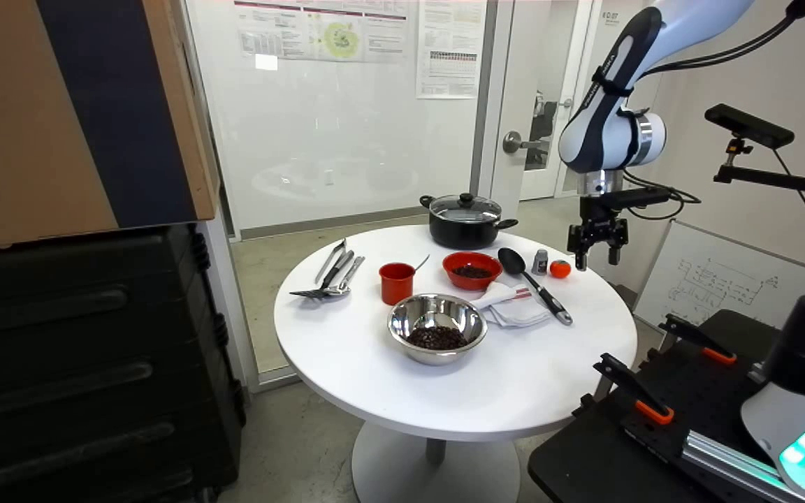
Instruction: Use the black ladle to stir the contents in the silver bowl
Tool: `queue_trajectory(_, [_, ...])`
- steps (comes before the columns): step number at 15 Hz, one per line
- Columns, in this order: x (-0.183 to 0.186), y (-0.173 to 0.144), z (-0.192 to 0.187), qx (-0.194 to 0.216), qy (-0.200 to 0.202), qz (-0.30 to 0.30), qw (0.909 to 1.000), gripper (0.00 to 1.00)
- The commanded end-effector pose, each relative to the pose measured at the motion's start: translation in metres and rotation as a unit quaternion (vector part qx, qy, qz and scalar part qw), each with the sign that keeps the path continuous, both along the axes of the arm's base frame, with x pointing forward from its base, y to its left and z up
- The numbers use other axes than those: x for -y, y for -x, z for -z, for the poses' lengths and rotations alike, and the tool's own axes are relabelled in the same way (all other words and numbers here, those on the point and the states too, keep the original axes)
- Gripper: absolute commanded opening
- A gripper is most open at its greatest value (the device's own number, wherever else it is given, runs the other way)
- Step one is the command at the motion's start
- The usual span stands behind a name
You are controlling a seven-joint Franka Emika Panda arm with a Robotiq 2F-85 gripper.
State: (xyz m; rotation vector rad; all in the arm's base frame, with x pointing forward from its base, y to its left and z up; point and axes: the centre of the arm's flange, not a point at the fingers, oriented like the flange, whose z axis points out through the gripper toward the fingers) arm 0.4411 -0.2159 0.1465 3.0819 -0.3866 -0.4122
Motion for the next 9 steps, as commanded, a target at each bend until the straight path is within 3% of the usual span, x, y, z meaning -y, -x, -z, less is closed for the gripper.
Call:
queue_trajectory(1, [-0.001, -0.008, 0.026, 0.007, 0.002, -0.011, 0.9999, 1.00])
queue_trajectory(9, [-0.010, -0.023, 0.069, 0.022, 0.018, -0.028, 0.9992, 1.00])
